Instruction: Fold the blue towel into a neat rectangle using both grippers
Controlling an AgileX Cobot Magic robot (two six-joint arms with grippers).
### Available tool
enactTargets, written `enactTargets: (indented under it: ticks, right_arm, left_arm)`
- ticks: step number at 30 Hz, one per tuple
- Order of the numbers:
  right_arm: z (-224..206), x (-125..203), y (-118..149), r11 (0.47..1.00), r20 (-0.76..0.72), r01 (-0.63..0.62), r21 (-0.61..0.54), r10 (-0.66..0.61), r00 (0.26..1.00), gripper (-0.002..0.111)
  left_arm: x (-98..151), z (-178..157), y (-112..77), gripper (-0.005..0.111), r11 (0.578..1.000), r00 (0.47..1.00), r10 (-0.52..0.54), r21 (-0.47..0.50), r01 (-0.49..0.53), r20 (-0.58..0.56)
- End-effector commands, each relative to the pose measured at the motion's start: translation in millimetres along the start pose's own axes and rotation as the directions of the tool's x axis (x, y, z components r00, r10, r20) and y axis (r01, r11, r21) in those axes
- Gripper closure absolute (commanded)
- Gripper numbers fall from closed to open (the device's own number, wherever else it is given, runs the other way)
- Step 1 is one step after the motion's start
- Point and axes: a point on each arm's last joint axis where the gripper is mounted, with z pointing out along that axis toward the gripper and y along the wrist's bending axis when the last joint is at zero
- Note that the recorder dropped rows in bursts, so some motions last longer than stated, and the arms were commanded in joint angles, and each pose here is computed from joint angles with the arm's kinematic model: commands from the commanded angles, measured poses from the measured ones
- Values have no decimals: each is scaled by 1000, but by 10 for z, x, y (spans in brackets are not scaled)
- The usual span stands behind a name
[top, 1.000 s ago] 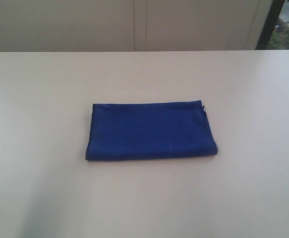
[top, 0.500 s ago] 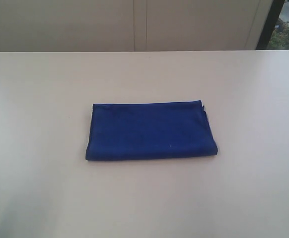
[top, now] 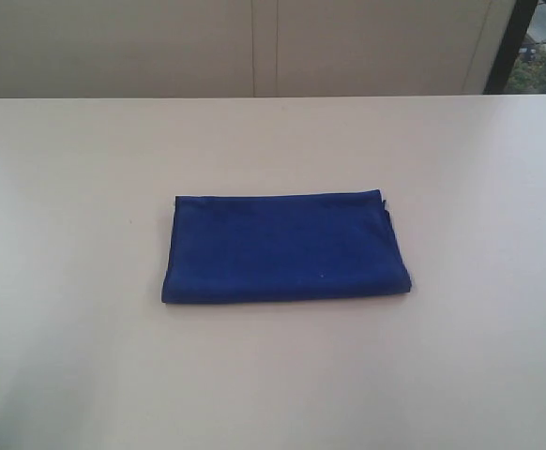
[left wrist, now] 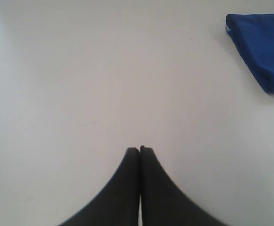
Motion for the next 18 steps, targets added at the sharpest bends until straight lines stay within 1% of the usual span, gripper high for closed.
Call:
enactTargets:
  ticks: [1, 18]
  right_arm:
    - [2, 13, -5, 1000, 3, -1, 7, 1, 1000, 108]
    - [2, 13, -5, 1000, 3, -1, 7, 1, 1000, 108]
  left_arm:
    - [11, 6, 5, 107, 1000, 1000, -11, -6, 11, 5]
    - [12, 6, 11, 107, 1000, 1000, -11, -18, 11, 4]
